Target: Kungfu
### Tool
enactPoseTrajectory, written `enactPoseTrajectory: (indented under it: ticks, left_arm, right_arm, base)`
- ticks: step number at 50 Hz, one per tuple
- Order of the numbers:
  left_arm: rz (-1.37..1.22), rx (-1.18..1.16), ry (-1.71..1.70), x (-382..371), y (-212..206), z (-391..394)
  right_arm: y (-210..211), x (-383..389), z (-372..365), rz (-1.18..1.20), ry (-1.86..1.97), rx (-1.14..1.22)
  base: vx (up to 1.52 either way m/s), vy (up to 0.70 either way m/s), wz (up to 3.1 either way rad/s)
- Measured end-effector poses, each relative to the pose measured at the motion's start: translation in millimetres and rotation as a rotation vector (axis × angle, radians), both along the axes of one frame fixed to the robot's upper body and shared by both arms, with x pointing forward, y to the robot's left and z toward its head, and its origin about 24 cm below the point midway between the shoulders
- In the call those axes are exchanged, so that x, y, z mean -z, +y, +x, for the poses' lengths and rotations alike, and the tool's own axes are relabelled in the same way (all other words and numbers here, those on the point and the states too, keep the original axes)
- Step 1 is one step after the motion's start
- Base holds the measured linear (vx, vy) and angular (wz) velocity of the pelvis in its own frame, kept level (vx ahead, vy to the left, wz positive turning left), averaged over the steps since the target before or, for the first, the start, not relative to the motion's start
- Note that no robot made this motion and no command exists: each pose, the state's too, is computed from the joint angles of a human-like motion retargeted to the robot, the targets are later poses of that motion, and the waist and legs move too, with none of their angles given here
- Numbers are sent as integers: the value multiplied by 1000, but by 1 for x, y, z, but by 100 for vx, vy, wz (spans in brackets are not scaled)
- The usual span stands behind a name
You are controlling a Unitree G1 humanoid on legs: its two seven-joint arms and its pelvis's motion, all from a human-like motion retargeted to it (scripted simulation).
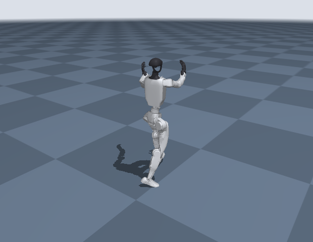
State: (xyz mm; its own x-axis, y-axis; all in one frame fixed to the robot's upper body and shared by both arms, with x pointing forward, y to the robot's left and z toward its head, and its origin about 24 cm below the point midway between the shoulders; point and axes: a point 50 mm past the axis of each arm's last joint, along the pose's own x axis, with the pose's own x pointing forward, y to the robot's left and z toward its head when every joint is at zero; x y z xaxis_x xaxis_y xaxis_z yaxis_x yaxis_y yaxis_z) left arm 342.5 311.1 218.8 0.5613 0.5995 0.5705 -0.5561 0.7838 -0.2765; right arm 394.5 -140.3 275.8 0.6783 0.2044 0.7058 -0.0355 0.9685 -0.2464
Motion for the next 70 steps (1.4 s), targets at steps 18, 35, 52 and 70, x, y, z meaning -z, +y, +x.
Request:
enactPoseTrajectory:
  ticks: [18, 35, 52, 70]
  left_arm:
    - [-66, 240, 243, 58, -39, 31]
    - [-828, 1471, 1321, 333, -291, -156]
    - [-208, 1800, 1107, 295, -288, -119]
    - [492, 1965, 187, 122, -342, -65]
  right_arm:
    - [-63, 81, -8, 68, 190, 200]
    - [-108, 413, -510, -483, 3072, 157]
    - [24, 266, -734, 484, 3658, -142]
    - [-129, 399, -330, -184, 1641, 539]
  base:
    - [51, 13, 110]
    - [25, 0, 97]
    - [29, -25, 12]
    - [42, -24, 46]
